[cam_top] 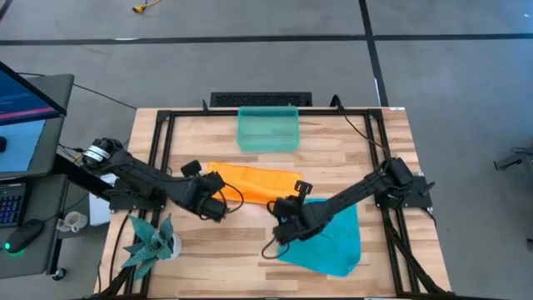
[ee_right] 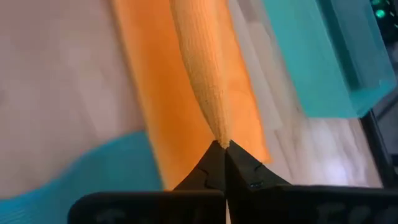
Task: Roll microfiber towels into tight, uniform cylinder then place into a basket
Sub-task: Roll the yellow microfiber cloth on the table
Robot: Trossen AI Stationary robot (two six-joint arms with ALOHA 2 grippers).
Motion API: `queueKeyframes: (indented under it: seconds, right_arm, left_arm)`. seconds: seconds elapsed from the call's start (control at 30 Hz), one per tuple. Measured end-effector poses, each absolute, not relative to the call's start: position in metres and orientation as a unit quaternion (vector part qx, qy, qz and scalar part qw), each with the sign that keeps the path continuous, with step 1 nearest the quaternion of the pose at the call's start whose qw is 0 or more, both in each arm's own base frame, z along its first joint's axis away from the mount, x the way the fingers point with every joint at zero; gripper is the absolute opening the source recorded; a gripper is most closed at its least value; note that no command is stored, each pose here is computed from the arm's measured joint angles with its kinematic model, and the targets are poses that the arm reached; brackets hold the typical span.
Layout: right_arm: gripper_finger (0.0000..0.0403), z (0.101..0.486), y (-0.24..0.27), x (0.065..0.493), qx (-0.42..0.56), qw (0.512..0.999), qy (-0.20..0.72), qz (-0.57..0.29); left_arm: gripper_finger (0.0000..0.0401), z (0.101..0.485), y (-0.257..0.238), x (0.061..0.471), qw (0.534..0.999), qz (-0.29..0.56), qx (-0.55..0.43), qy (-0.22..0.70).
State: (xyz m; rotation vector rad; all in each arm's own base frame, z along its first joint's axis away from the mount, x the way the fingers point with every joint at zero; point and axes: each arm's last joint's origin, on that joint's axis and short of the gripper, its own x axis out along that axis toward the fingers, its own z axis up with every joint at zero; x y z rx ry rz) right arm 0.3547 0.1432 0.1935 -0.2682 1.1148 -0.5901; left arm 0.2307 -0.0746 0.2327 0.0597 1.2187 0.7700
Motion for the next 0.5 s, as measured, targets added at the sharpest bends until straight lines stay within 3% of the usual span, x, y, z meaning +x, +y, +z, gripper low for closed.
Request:
queueKeyframes:
  seconds: [0.23,0.5]
  right_arm:
    - [0.0005,0.202,0.155,0.355,-0.120,0.811,0.508,-0.265]
    - [0.0011,0.190,0.124,0.358,-0.093,0.782,0.530,-0.314]
  left_arm:
    - [0.0001,0.239,-0.097,0.226,0.767,0.343,-0.019,0.542]
    - [0.0001,0.239,-0.082,0.229,0.757,0.382,-0.026,0.530]
